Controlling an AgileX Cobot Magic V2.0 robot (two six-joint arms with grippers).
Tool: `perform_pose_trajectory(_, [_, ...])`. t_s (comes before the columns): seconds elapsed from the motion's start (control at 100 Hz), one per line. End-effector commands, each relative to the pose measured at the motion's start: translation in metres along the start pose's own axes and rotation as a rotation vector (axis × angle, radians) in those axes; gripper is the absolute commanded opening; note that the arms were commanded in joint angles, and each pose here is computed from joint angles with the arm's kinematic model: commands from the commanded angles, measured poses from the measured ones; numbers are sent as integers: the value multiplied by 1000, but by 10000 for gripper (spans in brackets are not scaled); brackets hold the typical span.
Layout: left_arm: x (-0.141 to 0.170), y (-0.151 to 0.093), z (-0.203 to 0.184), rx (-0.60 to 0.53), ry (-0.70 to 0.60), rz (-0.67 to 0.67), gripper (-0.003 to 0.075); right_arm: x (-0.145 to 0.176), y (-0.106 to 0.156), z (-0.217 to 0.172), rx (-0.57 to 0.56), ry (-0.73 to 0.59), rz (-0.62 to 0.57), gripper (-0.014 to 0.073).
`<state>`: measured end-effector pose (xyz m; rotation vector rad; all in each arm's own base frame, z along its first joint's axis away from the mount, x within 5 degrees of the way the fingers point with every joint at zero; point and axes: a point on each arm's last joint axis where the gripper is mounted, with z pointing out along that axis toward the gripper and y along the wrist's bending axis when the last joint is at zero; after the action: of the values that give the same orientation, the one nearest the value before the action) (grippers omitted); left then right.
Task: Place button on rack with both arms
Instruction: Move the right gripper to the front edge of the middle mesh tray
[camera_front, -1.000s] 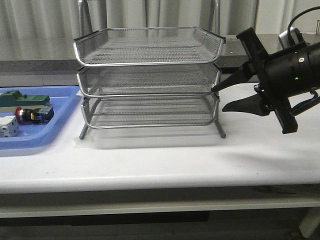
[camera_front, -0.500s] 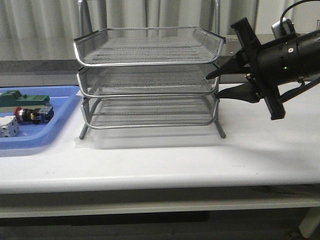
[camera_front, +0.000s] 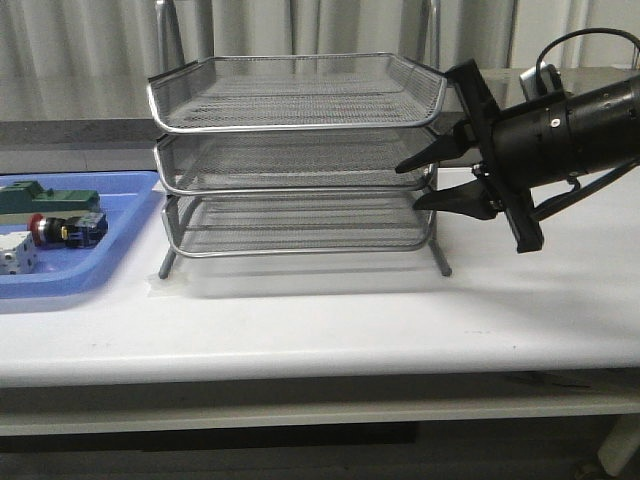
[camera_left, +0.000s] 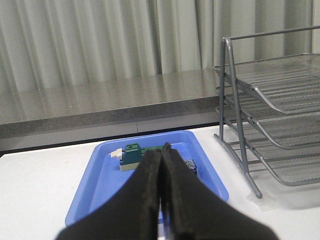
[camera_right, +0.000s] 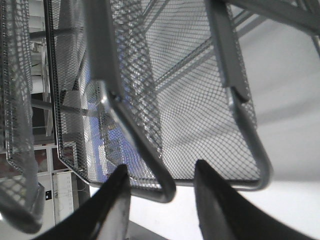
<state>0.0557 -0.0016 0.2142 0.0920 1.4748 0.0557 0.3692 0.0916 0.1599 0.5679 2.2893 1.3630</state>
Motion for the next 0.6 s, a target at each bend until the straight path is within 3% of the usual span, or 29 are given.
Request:
perform_pose_trajectory(0.0, [10, -1, -2, -3, -51, -20, -21, -10, 33, -7, -184, -47, 27, 328])
perform_pose_trajectory(0.29, [10, -1, -2, -3, -51, -20, -21, -13, 36, -5, -201, -43, 21, 316])
perform_pose_trajectory(0.59, [10, -1, -2, -3, -51, -20, -21, -12, 37, -5, -211, -35, 28, 167])
